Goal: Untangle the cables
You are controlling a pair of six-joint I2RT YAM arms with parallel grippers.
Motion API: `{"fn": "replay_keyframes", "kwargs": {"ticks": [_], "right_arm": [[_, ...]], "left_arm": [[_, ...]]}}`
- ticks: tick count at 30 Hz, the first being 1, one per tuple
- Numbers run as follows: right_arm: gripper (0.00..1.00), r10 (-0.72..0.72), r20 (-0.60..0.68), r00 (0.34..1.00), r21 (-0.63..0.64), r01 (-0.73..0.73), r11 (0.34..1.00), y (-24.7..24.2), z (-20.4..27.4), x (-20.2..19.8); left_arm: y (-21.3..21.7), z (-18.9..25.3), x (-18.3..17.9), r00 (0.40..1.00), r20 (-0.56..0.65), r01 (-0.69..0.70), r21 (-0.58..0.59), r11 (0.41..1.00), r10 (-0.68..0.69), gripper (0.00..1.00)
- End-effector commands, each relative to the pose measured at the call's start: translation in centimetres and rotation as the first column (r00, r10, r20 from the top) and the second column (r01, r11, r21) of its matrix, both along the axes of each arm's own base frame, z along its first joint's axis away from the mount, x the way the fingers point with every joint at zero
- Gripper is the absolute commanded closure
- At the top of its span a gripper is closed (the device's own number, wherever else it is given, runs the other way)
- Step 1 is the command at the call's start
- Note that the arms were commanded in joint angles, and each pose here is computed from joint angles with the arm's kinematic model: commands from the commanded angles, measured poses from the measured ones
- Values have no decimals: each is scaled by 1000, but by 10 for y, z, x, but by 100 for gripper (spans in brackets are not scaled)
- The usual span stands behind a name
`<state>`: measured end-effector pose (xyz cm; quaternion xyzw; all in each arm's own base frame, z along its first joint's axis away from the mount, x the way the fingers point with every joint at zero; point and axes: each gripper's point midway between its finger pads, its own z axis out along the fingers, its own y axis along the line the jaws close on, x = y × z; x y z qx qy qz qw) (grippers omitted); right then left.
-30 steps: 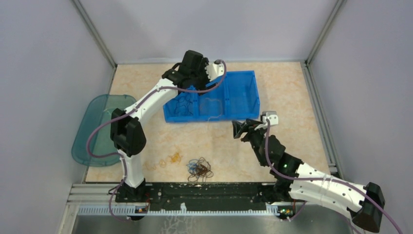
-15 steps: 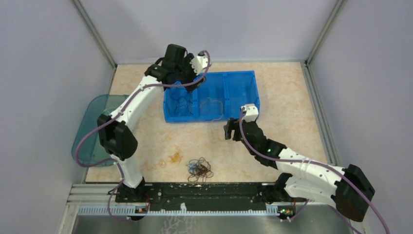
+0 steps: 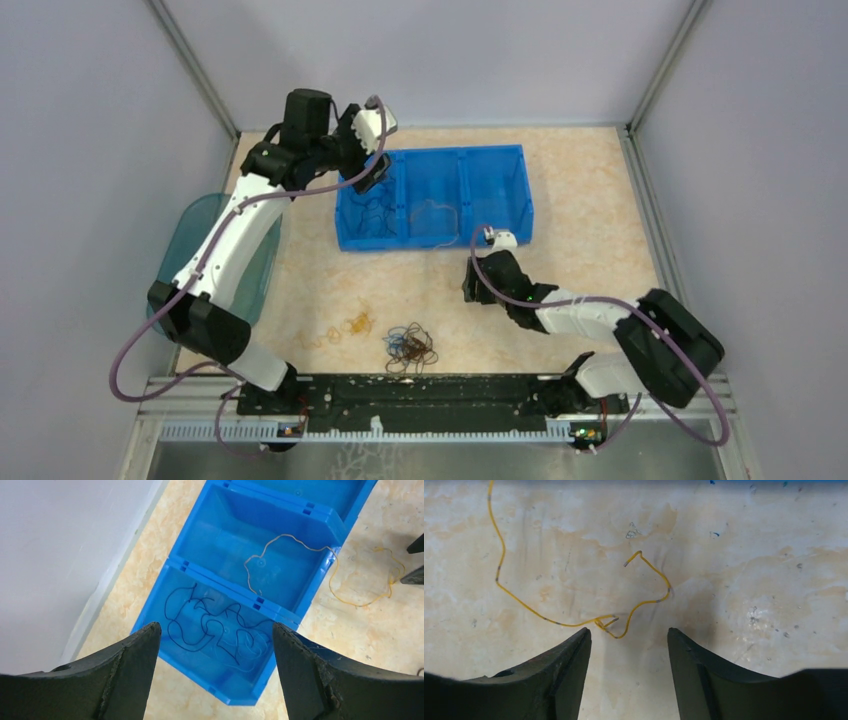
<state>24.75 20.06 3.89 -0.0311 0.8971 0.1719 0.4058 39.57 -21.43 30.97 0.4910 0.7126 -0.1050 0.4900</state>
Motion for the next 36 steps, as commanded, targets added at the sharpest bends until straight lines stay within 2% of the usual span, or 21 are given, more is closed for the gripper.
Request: {"fn": "replay_keyframes", "kwargs": {"ticks": [1,6,12,17,22,24,29,36], "right_arm": [[45,-22,52,998,57,19,998,23,12,28],[63,-41,67,997,52,38,998,24,11,34],[100,-54,204,977,160,21,987,29,51,44],[100,-9,369,929,209,-74,975,44,116,55],[100,46,462,886,174,-141,975,62,168,81],[100,63,476,877,115,-133,984,69,176,98],[100,135,440,888,-105,-98,990,84,157,150],[100,139,414,900,-390,37,920,70,123,202]], "left_arm": [[6,3,-20,999,-33,19,-35,999,-20,13],[11,11,-28,1000,-8,16,-47,999,-17,13],[17,18,-37,1000,0,4,-65,998,-4,13],[26,20,-45,1000,5,-10,-74,997,11,13],[33,25,-50,1000,11,-25,-94,995,27,13],[34,27,-52,1000,13,-26,-102,994,27,13],[37,33,-56,999,29,-28,-111,993,32,13],[45,36,-60,999,41,-31,-116,993,36,13]]}}
